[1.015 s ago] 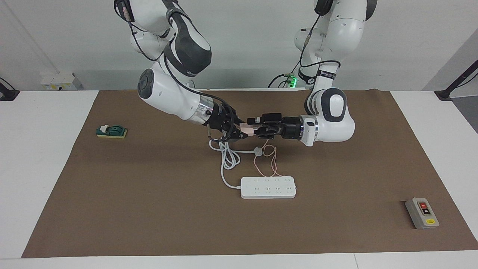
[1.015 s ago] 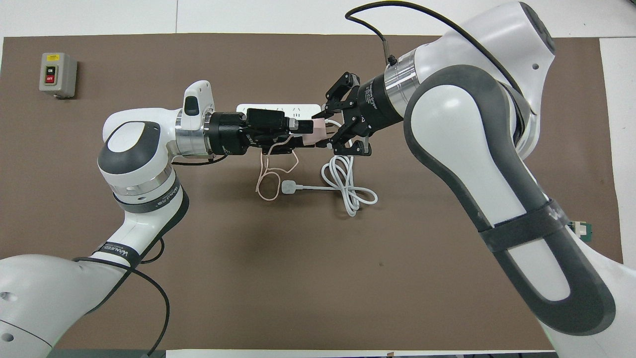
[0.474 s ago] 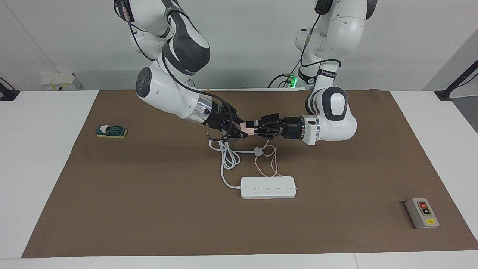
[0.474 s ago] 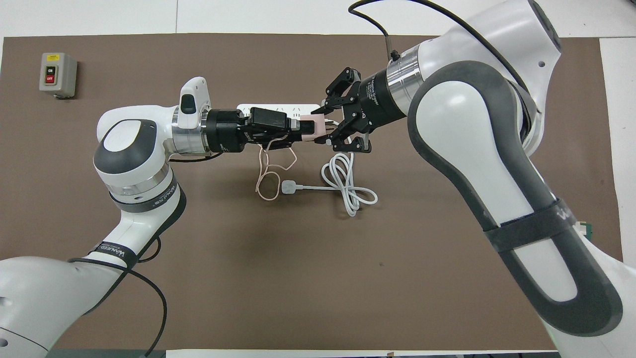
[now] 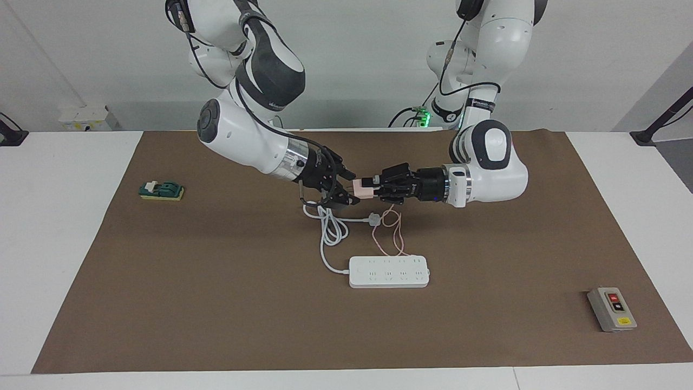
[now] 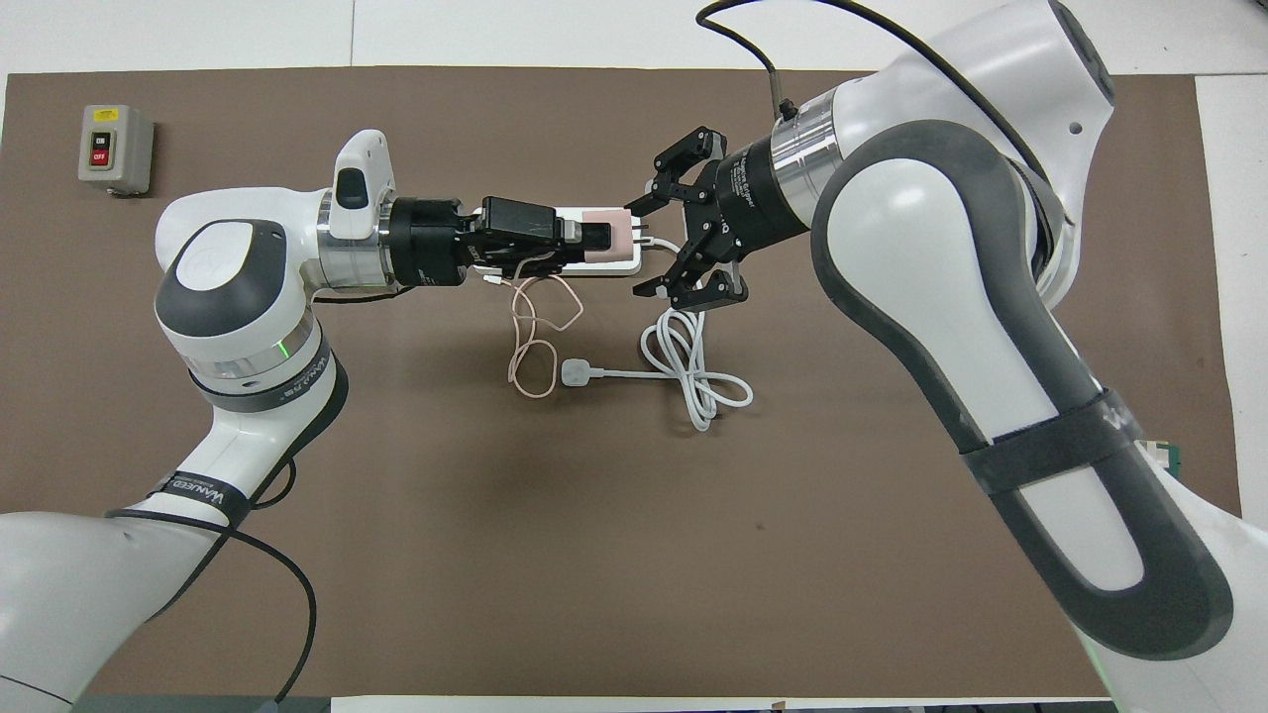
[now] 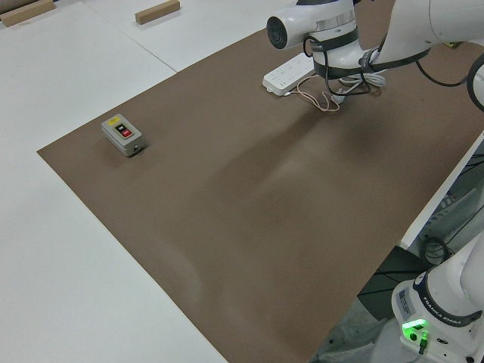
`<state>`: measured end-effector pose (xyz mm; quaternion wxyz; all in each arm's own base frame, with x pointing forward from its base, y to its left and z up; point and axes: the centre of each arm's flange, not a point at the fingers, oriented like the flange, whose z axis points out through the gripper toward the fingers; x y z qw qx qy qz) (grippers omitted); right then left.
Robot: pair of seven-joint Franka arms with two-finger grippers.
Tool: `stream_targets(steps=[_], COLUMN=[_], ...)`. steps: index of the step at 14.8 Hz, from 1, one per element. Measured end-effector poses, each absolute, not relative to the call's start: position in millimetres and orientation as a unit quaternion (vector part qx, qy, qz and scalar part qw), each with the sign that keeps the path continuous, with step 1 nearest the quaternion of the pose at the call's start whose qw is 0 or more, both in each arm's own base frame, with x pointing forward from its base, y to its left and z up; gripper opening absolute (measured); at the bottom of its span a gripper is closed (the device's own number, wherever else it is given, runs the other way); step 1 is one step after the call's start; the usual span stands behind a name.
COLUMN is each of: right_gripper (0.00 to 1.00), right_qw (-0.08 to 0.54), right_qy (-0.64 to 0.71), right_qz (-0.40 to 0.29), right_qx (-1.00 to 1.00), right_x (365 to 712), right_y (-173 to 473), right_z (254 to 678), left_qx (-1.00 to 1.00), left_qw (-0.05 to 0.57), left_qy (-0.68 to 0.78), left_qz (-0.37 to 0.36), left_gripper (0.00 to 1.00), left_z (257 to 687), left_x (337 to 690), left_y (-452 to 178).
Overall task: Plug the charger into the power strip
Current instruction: 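Hold the charger with the left gripper while the right gripper withdraws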
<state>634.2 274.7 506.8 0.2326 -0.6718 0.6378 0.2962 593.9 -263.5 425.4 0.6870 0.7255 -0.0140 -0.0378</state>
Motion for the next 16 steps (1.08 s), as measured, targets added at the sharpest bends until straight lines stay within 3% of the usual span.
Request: stream_targets(steps=[2,8,16], right_gripper=[1.0,1.0,1.0], right_qw=[0.232,0.214,0.151], right_qy=[0.643,0.617,0.421], right_qz=[0.294,0.256,0.156], right_qx=[-0.668,-0.713,-0.881], right_x=[637.8,652.4,635.9], right_y=[266.0,169.9,78.2], right_z=[505.9,511.0,529.1], left_qx=[0.734,0.769,0.874], left_qw=[0.678,0.638,0.446], left_qy=[-0.018,-0.036,-0.192], left_qz=[-0.031,-0.011,0.008], left_gripper=[0.01,0.01,0.01], left_z=[427.7,435.4,456.5], left_x=[599.0,609.3,619.9], left_y=[-252.1,-202.1,-161.8])
